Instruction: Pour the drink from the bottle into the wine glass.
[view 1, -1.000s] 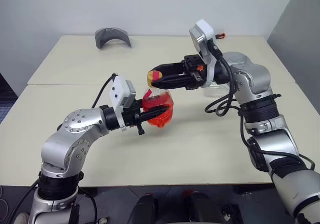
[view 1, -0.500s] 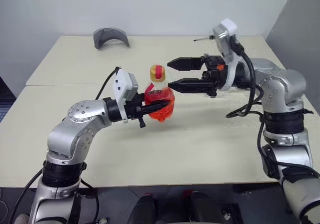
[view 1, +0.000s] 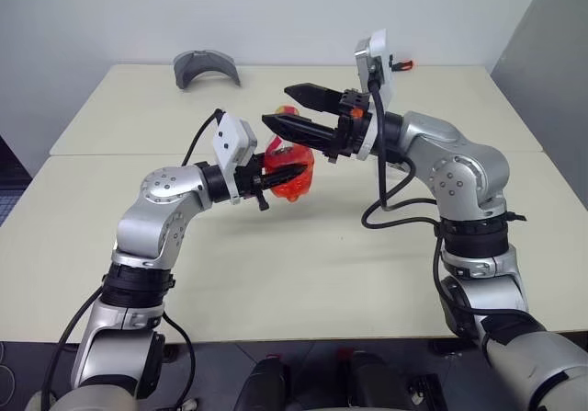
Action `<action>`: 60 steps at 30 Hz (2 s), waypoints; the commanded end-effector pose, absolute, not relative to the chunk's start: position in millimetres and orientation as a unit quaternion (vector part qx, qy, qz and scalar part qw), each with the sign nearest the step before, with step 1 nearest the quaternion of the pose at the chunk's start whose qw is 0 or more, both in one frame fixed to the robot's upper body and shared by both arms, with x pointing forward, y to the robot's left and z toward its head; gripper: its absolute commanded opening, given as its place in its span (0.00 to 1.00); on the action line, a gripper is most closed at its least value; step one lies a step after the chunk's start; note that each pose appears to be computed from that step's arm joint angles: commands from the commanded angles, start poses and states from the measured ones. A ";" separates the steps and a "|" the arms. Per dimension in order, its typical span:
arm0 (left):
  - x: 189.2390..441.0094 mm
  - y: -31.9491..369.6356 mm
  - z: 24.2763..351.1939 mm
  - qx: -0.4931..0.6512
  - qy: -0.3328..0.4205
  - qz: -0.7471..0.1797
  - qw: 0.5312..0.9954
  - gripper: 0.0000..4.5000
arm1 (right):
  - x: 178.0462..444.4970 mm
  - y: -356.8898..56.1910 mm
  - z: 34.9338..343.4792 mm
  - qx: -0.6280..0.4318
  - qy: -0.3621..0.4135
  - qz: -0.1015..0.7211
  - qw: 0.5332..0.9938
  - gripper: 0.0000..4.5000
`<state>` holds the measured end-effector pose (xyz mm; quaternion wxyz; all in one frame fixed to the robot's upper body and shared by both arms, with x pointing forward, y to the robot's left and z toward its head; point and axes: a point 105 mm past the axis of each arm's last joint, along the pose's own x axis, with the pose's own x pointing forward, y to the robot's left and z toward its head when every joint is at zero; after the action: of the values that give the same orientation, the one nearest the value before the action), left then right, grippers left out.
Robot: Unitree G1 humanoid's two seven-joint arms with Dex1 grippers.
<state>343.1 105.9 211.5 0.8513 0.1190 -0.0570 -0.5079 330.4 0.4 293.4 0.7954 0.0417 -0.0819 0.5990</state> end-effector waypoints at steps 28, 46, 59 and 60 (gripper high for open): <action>273.0 92.9 221.5 0.106 -0.077 -0.559 0.819 0.21 | 287.2 18.5 304.0 -0.036 -0.095 0.763 0.638 0.32; 240.2 105.1 219.8 0.097 -0.049 -0.520 0.848 0.21 | 283.4 12.6 297.1 -0.057 -0.055 0.827 0.556 0.75; 290.9 122.0 204.8 0.102 -0.055 -0.465 0.878 0.21 | 292.2 -17.3 298.4 -0.029 -0.108 0.652 0.750 0.99; 295.2 118.8 206.1 0.104 -0.061 -0.469 0.875 0.21 | 290.5 -13.4 299.2 -0.029 -0.115 0.647 0.753 0.99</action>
<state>294.2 124.2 189.3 0.8829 0.0860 -0.0185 -0.4612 298.2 -16.4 286.9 0.7512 -0.0238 -0.0837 0.6543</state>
